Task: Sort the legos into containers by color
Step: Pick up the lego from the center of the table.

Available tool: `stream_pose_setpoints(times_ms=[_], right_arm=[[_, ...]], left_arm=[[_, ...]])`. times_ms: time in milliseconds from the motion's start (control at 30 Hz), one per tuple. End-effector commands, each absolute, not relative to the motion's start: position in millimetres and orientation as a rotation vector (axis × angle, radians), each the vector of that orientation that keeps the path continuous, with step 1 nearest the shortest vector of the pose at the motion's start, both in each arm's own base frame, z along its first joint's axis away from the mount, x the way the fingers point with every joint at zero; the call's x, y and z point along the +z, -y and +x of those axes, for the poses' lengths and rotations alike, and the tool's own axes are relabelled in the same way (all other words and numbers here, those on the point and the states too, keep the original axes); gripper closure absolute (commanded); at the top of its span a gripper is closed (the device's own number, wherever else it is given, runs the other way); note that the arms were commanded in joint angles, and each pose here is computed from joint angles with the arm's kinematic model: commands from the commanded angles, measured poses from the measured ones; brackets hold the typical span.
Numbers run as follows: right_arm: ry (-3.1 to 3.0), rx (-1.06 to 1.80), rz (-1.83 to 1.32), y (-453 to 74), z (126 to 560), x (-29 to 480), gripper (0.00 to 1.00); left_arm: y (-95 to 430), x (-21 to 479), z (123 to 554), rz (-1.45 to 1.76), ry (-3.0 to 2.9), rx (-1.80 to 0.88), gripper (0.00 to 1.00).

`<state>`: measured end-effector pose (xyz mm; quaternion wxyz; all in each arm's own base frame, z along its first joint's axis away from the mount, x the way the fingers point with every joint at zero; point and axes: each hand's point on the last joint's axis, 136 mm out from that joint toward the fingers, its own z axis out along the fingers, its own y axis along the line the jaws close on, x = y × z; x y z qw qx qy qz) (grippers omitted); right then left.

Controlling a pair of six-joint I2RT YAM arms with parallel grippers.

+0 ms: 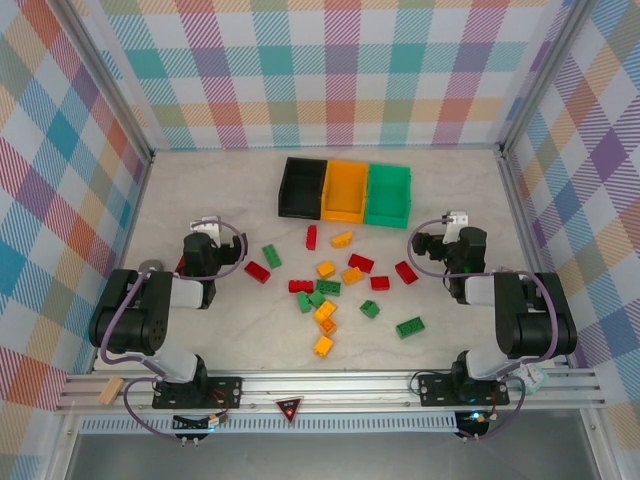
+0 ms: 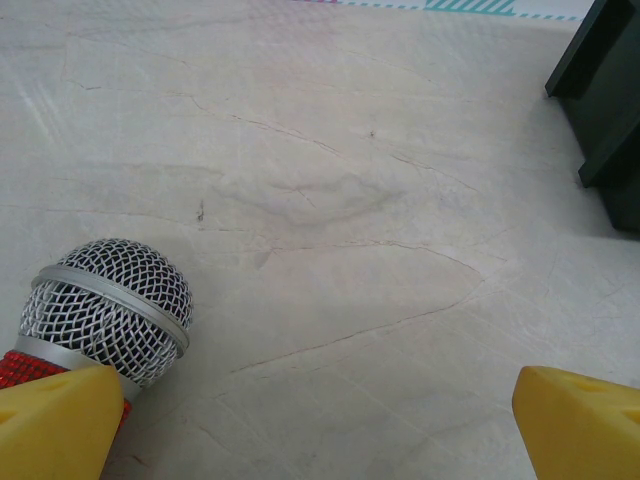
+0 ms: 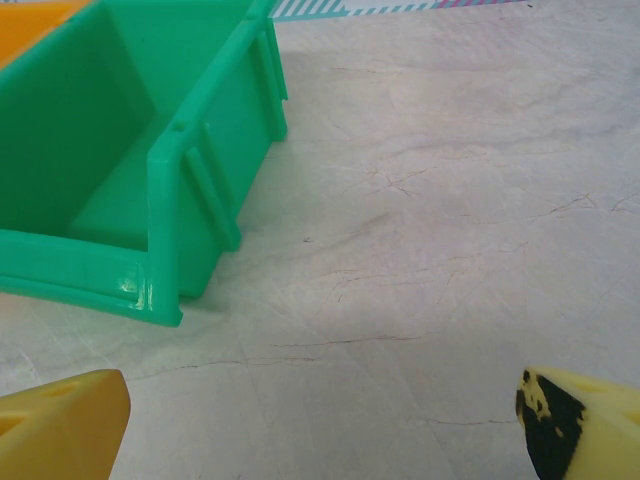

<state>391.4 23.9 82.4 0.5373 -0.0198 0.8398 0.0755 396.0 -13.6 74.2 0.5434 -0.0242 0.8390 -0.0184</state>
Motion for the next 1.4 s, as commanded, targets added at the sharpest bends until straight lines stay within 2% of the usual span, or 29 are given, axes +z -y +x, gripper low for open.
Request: stream_pose_setpoints(times_ms=[0,967,1367], right_arm=[[-1.971,0.194,-0.062,-25.9,398.4,91.2,0.01],[-1.969,0.192,-0.065,-26.7,398.3,91.6,0.01],[-1.966,0.121,0.019,-16.2,383.6,122.0,0.01]], left_arm=[[14.7,80.8,401.7,-0.060,-1.974,-0.058,0.00],[14.5,80.8,401.7,-0.060,-1.974,-0.057,0.00],[15.9,89.5,407.1,-0.057,-2.016,-0.061,0.00]])
